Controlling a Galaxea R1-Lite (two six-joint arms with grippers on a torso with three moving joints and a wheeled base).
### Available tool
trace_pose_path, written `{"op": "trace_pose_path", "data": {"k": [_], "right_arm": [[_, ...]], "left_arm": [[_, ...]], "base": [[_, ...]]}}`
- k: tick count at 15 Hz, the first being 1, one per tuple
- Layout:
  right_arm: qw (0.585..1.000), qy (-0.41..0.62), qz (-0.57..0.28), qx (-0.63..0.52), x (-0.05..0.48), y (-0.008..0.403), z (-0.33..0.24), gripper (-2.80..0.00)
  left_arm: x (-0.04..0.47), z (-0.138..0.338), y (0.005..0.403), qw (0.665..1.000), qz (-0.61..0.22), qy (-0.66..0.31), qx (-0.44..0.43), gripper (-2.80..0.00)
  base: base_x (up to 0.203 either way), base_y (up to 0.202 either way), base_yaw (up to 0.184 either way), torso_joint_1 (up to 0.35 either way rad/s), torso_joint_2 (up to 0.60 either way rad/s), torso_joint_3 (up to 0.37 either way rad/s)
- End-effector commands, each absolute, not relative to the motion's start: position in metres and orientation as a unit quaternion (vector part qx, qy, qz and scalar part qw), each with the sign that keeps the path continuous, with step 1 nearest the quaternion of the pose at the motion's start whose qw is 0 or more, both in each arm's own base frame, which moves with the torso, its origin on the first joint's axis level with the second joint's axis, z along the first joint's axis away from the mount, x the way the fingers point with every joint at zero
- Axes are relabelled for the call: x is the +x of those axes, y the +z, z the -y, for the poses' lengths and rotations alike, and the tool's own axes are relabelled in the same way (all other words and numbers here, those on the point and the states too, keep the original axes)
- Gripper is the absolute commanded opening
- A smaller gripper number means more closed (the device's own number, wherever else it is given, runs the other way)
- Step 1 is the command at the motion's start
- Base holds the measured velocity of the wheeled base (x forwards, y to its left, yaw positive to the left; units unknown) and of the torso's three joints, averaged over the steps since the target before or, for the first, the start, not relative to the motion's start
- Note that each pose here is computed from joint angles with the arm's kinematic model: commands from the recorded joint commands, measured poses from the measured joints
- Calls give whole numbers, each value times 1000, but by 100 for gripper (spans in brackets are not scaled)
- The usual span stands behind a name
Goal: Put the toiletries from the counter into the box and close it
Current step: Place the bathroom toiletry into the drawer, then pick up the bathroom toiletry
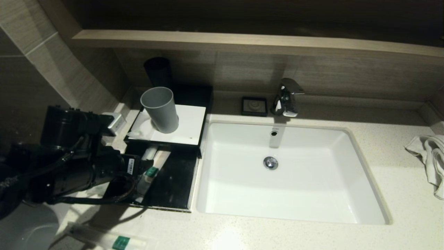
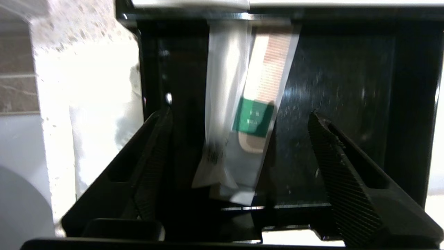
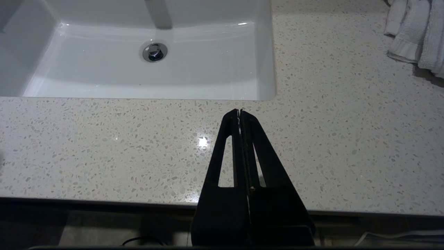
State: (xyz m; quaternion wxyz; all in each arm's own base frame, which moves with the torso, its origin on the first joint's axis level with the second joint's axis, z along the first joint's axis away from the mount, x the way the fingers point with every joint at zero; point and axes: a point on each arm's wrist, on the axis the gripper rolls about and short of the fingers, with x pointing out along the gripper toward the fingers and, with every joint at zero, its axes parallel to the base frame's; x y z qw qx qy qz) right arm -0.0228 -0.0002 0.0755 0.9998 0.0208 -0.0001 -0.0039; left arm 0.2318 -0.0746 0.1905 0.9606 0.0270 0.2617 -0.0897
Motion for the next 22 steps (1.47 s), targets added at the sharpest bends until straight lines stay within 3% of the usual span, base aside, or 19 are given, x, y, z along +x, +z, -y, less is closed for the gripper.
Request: {"op": "trace_pose_path", "data": {"k": [1,3,4,22], "right_arm": [[1000,-4,0,21,-23,75,0,-280],[1000,-4,0,21,-23,75,0,-280],[1000,-4,0,21,-23,75,0,-280],[1000,-4,0,21,-23,75,0,-280]], "left_arm": [[232,75,198,966,-242,-89,23,0],[234,74,202,968,-235,-88,21,0],[236,71,206,970,-228,-80,17,-280],[286,64,212,979,-197,-49,10,-280]], "base": [[0,0,0,0,0,0],[0,0,0,0,0,0],[0,0,0,0,0,0],[0,0,0,0,0,0]]}}
